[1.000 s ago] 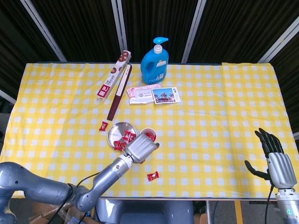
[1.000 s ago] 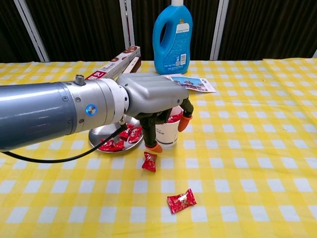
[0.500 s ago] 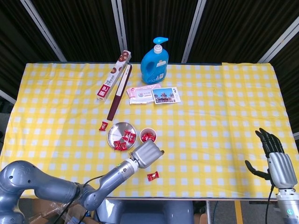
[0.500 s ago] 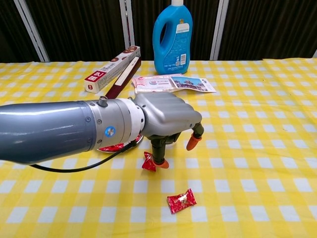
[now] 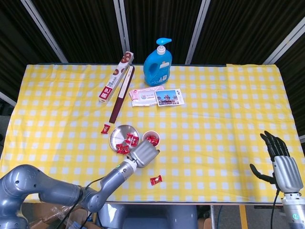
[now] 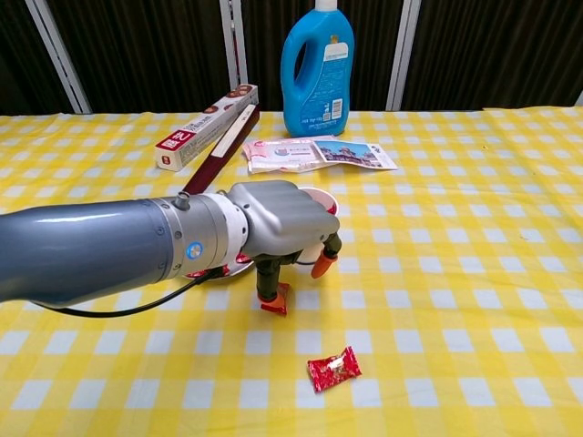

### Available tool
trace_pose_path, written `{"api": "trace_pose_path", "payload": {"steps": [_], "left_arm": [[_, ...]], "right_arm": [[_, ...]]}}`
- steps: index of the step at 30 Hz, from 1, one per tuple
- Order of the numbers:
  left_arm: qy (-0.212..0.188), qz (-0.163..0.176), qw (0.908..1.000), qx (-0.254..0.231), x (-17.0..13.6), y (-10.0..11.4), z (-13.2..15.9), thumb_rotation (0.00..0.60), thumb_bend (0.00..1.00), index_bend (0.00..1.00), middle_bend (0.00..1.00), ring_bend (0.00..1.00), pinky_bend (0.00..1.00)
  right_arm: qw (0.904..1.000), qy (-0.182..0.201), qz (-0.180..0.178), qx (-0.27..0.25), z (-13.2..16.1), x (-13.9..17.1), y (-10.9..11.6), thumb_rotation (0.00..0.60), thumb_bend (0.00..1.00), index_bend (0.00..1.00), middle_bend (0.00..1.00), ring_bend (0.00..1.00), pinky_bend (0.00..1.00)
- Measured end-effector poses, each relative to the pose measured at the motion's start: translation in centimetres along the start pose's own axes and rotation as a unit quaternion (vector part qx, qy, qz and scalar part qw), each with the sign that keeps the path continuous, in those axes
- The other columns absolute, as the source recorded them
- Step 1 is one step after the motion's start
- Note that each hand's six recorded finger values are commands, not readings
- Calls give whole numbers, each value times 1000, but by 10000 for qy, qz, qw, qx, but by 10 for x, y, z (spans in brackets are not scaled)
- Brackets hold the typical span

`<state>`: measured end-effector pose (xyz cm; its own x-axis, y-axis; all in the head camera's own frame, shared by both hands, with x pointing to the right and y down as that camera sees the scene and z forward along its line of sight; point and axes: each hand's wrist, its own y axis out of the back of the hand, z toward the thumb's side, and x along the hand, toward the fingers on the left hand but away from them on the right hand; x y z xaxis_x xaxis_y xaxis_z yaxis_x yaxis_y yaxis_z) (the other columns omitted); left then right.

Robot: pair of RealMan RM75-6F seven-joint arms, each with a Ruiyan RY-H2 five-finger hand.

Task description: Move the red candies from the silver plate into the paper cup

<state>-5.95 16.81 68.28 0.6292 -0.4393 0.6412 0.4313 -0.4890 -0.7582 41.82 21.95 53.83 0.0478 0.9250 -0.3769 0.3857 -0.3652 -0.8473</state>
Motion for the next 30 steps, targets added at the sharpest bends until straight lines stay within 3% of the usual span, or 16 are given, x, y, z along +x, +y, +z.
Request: {"api": "trace_pose_path", "payload": {"steps": [24,30], "left_arm": [[159,-343,9993,56,0,-20,-11,600,250,435,979,1000,1000],[182,-356,9992,-3,2,-23,-11,600,349,506,982,1000,1000]], "right_arm": [[10000,-10,-7,-6,0,0,1,600,360,0,0,0,0],[10000,-4,-5,-11,0,0,1,600,360,0,0,0,0]]}}
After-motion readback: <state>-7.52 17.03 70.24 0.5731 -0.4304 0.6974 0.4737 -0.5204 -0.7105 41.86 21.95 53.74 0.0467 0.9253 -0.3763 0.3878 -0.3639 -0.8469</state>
